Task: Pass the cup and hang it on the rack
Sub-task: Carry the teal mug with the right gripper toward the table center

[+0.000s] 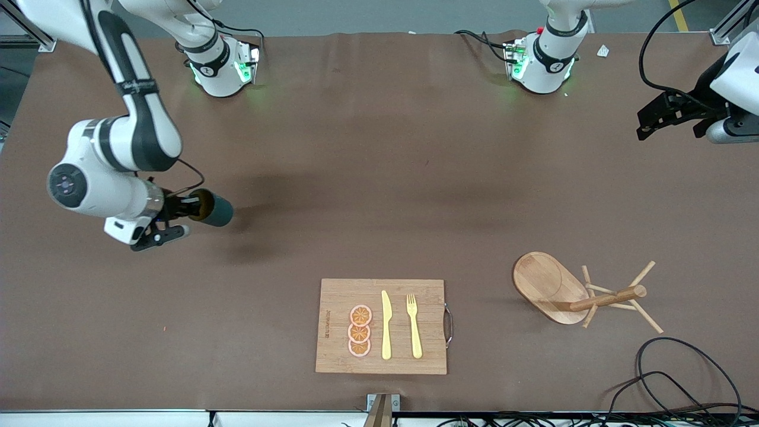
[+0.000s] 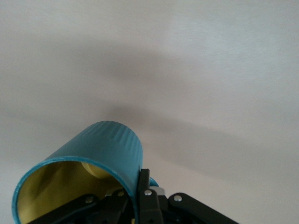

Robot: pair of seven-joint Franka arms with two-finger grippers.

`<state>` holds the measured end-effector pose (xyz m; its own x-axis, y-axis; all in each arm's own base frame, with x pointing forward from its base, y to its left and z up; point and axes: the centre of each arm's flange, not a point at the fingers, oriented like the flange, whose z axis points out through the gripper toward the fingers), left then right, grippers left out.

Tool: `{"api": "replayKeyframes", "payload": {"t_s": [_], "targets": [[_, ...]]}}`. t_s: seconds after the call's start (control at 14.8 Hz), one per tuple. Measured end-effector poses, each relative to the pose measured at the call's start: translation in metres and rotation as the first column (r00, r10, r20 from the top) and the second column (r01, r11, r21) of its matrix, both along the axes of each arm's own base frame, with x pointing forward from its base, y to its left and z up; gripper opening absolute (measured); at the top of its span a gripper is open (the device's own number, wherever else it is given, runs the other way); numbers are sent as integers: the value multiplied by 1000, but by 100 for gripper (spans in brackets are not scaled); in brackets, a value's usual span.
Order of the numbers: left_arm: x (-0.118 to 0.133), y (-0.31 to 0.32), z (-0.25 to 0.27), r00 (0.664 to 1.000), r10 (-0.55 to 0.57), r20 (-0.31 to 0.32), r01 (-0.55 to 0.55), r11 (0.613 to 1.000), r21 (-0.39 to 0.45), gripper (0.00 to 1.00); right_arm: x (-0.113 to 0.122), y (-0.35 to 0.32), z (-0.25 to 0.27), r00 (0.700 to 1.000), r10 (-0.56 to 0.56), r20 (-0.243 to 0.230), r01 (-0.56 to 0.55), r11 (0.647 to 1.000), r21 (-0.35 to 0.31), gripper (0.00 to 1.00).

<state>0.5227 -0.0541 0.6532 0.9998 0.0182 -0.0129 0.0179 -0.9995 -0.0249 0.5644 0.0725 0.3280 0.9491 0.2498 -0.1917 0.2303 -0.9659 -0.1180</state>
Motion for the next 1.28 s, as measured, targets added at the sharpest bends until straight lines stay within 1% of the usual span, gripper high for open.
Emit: {"api": "replayKeyframes", "payload": {"t_s": [0.2,0.34,0.54,0.74,0.88,0.95,1.08,1.28], "targets": [[1,7,0,1000,13,0,-13,1000,0,100,-19,85,7,991,-132,-6,131,990,-52,4],[1,7,0,1000,13,0,-13,1000,0,100,-39,151,7,973,-231,16,232,969,-88,4],[1,7,0,1000,13,0,-13,1000,0,100,-71,233,5,919,-386,79,393,915,-94,4],[1,7,0,1000,13,0,-13,1000,0,100,-93,284,-15,866,-487,110,497,864,-88,4],[1,7,0,1000,13,0,-13,1000,0,100,-97,309,-30,835,-537,118,548,832,-92,4],[1,7,0,1000,13,-1,-13,1000,0,100,-96,320,-34,826,-551,120,562,822,-92,4],[1,7,-1,1000,13,-1,-13,1000,0,100,-92,338,-41,824,-553,123,565,821,-89,4],[1,7,-1,1000,14,-2,-14,1000,0,100,-90,357,-54,834,-537,125,548,832,-88,4]]}}
